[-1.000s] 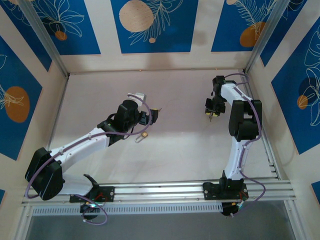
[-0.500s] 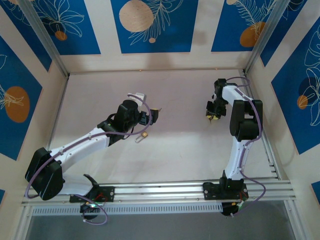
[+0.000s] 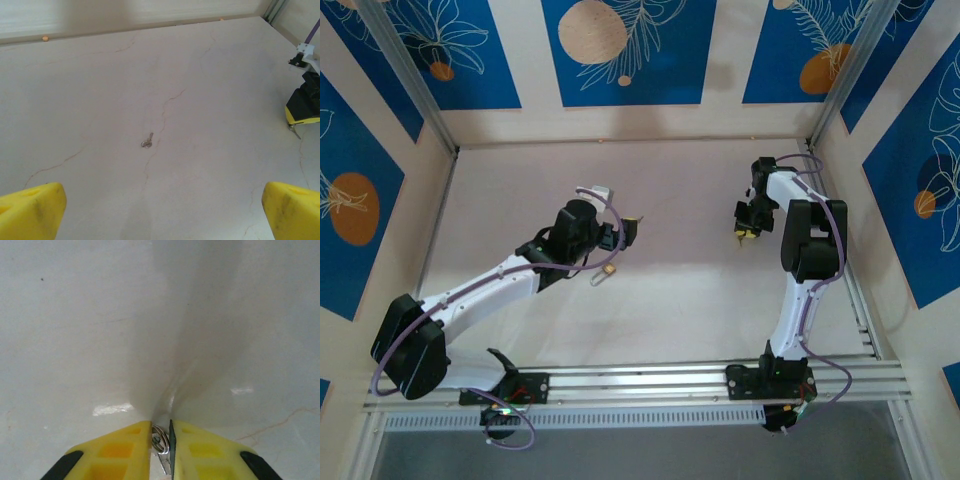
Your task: Unlock with the key
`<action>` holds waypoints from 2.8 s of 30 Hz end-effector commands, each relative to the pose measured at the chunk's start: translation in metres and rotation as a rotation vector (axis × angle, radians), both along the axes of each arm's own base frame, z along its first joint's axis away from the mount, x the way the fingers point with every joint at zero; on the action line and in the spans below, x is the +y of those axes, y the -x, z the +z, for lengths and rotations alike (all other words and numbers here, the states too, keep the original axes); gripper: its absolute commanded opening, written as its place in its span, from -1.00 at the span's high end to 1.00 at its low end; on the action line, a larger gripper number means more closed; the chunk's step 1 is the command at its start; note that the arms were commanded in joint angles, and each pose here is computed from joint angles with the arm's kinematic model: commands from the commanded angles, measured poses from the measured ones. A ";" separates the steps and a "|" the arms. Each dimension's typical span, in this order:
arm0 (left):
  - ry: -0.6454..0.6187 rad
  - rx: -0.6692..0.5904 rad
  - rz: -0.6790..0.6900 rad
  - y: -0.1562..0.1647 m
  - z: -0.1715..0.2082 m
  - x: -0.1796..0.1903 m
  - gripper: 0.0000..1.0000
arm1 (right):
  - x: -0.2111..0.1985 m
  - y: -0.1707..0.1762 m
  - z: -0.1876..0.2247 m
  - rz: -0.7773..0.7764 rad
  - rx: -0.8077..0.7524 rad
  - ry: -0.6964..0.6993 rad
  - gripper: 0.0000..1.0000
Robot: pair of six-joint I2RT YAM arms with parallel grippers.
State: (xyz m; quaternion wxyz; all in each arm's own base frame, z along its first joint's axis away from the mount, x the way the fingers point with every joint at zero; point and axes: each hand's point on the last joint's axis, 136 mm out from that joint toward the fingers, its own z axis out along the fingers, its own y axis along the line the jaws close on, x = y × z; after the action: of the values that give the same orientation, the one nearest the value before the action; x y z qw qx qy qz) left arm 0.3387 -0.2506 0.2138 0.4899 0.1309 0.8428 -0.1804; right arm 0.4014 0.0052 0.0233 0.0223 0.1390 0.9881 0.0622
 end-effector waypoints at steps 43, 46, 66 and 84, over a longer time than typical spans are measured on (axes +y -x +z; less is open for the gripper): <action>0.115 -0.314 -0.175 0.006 0.023 -0.023 -0.98 | 0.136 0.037 0.165 0.259 -0.330 -0.084 0.96; 0.109 -0.369 -0.270 0.017 0.010 -0.033 -0.97 | 0.155 0.050 0.177 0.307 -0.346 -0.098 0.95; 0.124 -0.604 -0.608 0.039 -0.001 -0.091 -0.52 | 0.247 0.105 0.233 0.439 -0.405 -0.403 0.95; 0.177 -0.591 -0.675 0.051 0.004 -0.097 0.04 | 0.268 0.113 0.233 0.477 -0.389 -0.454 0.95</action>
State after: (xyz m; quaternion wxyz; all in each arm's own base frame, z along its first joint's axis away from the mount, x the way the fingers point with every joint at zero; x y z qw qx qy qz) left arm 0.2934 -0.3421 0.2014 0.6193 0.3931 0.5875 -0.3418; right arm 0.2934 0.2649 0.2507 0.1738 -0.1030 0.9358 0.2888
